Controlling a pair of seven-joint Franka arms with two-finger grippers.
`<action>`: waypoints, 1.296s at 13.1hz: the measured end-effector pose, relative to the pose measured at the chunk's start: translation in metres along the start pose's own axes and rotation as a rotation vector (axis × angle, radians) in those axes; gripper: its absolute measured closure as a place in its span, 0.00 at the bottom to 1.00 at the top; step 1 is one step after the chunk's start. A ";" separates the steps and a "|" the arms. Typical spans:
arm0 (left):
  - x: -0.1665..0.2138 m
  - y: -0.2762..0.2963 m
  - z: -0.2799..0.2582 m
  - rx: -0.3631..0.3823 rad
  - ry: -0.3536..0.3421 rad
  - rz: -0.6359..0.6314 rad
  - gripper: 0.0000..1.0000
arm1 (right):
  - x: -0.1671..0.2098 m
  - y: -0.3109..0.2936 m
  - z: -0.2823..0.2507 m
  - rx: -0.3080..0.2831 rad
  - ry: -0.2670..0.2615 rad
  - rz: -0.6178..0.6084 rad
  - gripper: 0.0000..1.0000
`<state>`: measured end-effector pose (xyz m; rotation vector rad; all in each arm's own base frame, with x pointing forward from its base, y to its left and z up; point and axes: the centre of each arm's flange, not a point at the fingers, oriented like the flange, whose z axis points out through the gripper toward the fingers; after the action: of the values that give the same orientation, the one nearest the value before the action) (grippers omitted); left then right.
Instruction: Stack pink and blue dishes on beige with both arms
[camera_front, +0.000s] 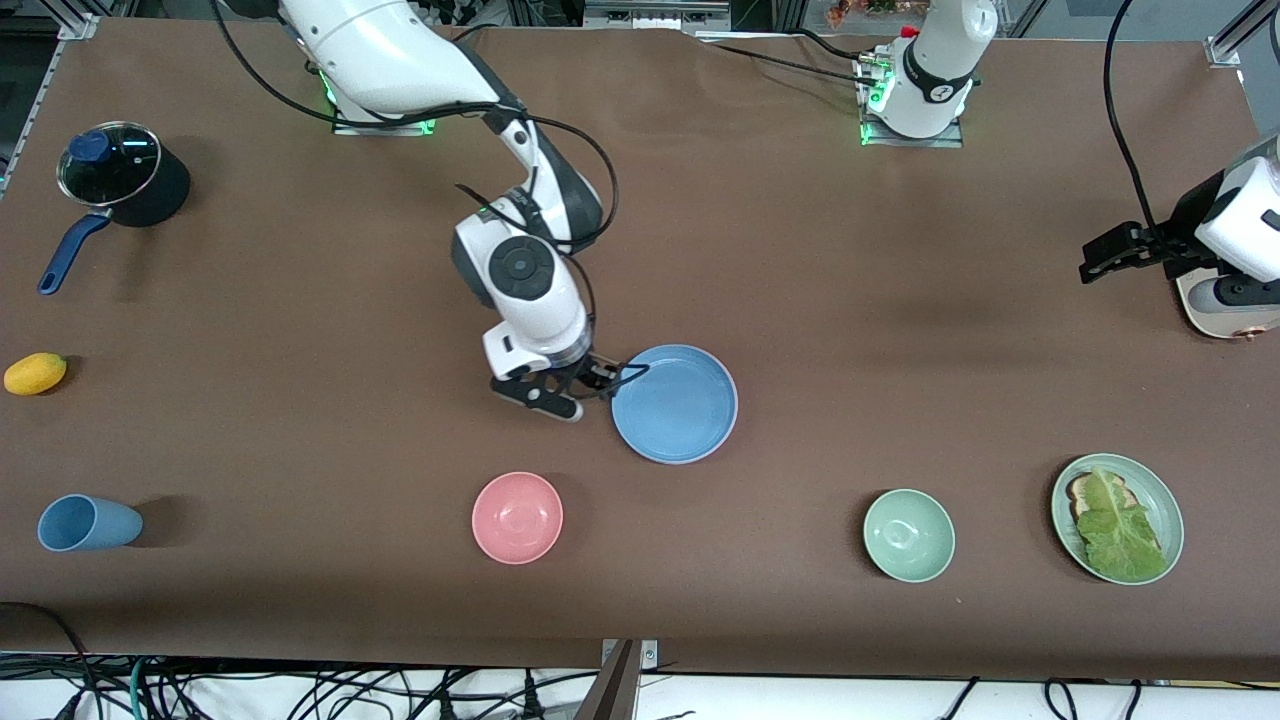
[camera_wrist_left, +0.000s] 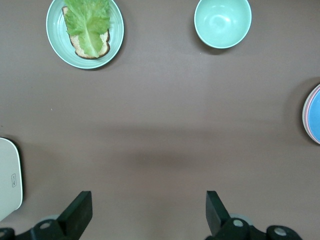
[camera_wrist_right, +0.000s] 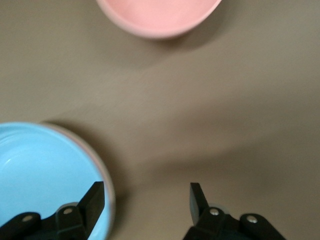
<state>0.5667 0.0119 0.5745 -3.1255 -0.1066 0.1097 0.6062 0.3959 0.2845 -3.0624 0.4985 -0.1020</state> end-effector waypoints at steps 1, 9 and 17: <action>0.000 0.000 -0.001 0.000 0.002 0.000 0.00 | 0.018 0.020 -0.016 -0.040 -0.010 -0.034 0.14; 0.002 -0.006 -0.002 -0.001 0.005 -0.010 0.00 | 0.116 0.172 -0.134 -0.164 -0.065 -0.180 0.00; 0.002 -0.007 -0.002 -0.001 0.006 -0.012 0.00 | 0.115 0.267 -0.275 -0.057 -0.109 -0.286 0.00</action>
<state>0.5686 0.0194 0.5767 -3.1255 -0.1256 0.0996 0.6112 0.0991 0.5530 -3.1510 0.0567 0.0719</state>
